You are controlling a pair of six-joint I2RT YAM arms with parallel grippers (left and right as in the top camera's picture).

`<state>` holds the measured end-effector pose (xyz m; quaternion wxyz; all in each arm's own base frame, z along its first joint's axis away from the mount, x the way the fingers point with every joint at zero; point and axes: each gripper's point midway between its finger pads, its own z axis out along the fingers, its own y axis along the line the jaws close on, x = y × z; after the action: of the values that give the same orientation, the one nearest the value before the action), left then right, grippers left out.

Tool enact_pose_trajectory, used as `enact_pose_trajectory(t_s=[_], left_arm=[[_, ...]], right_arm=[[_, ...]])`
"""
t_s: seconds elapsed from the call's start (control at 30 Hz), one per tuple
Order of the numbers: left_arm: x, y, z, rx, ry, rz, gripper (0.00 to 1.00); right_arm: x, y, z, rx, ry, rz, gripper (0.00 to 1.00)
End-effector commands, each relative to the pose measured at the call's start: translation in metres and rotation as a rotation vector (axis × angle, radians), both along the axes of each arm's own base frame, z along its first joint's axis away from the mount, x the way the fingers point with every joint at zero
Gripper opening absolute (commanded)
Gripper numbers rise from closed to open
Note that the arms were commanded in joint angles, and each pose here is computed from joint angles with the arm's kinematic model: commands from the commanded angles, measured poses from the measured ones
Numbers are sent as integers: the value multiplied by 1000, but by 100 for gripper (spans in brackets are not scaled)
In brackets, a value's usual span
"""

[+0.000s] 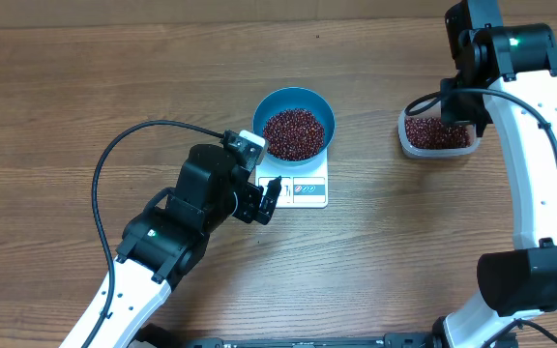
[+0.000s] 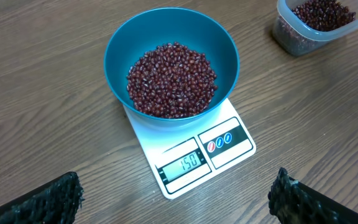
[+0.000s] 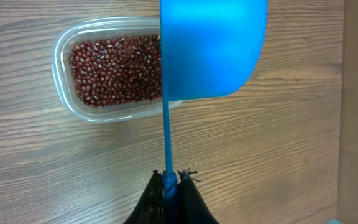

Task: Scoop item into bowl and weigh 150g on scale
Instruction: 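Lift the blue cup and carry it right to the bean container, then lower the blue cup into the container and open the right gripper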

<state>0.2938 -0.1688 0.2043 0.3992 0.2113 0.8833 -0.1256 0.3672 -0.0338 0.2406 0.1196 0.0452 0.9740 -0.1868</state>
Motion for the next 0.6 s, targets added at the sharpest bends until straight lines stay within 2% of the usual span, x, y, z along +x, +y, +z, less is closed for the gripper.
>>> enact_pose_trajectory(t_s=[0.0, 0.13, 0.27, 0.37, 0.57], left_arm=[[-1, 0, -6, 1, 16, 5, 100], [-1, 0, -6, 1, 16, 5, 100], [-1, 0, -6, 1, 16, 5, 100], [-1, 0, -6, 1, 16, 5, 99], [-1, 0, -6, 1, 16, 5, 100]], right_arm=[[1, -4, 16, -12, -61, -30, 4], [1, -1, 15, 6, -65, -33, 4], [7, 14, 10, 125, -105, -91, 4], [6, 19, 5, 214, -151, -265, 4], [0, 15, -21, 268, -192, -584, 4]])
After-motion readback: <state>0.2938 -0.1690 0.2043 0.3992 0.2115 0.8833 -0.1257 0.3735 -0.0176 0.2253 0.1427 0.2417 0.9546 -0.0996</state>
